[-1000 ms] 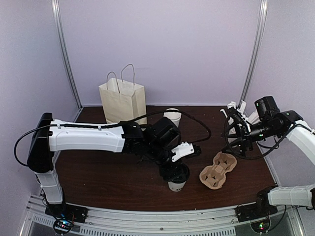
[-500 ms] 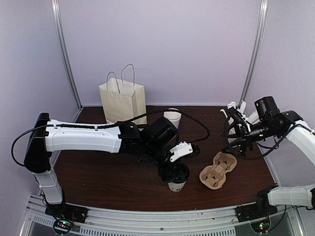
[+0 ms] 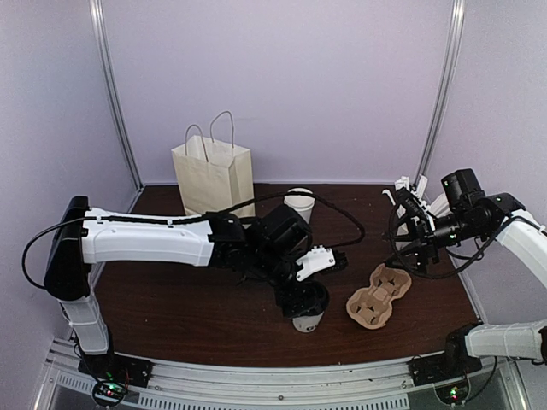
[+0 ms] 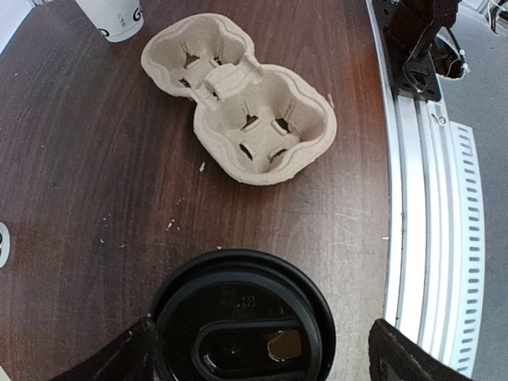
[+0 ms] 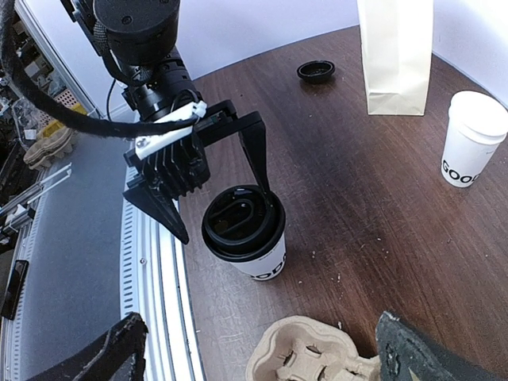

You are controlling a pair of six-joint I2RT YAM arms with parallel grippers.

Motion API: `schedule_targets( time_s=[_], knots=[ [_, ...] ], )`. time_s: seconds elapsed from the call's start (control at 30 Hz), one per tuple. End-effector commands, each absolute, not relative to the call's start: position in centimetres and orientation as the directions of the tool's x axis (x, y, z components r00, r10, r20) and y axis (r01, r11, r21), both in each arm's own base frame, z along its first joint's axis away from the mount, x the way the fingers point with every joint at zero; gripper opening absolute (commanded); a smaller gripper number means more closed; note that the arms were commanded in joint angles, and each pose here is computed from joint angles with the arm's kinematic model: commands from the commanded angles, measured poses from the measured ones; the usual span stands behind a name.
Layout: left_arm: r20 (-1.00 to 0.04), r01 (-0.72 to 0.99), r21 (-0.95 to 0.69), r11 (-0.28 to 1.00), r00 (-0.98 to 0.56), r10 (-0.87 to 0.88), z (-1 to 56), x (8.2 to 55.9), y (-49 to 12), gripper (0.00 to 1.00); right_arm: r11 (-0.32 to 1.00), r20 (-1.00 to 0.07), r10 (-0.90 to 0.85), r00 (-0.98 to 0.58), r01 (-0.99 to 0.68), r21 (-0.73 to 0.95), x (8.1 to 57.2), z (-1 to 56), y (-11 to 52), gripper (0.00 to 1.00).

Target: Pack the takeout coffee

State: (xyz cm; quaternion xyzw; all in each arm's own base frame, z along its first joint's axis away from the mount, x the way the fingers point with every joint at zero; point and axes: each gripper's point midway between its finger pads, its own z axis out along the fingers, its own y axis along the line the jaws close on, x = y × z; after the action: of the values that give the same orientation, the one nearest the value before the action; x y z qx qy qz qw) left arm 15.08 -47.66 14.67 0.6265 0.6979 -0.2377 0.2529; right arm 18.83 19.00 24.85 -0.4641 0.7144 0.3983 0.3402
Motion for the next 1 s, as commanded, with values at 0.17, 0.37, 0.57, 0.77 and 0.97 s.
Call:
schedule_targets(
  time_s=[0.17, 0.37, 0.57, 0.77, 0.97],
  knots=[
    [-0.722, 0.994, -0.039, 0.099, -0.097, 0.685, 17.8, 14.7, -48.1, 0.98, 0.232, -0.868, -0.375, -0.325, -0.94, 0.251, 18.5, 25.1, 19.0, 1.0],
    [-0.662, 0.989, -0.045, 0.138, -0.133, 0.738, 14.9, 15.3, -47.9, 0.98, 0.234, -0.867, -0.377, -0.326, -0.939, 0.252, 18.4, 25.0, 19.0, 1.0],
    [-0.642, 0.984, -0.05, 0.171, -0.163, 0.75, 13.4, 16.3, -47.5, 0.98, 0.228, -0.867, -0.375, -0.326, -0.94, 0.255, 18.3, 25.0, 19.0, 1.0],
    [-0.636, 0.984, -0.078, 0.158, -0.172, 0.752, 13.0, 16.1, -47.3, 0.95, 0.221, -0.867, -0.372, -0.332, -0.938, 0.265, 18.2, 24.8, 19.1, 1.0],
    [-0.621, 0.984, -0.09, 0.152, -0.175, 0.764, 12.9, 15.7, -47.0, 0.86, 0.221, -0.868, -0.371, -0.332, -0.939, 0.265, 18.3, 24.8, 19.1, 1.0]
  ],
)
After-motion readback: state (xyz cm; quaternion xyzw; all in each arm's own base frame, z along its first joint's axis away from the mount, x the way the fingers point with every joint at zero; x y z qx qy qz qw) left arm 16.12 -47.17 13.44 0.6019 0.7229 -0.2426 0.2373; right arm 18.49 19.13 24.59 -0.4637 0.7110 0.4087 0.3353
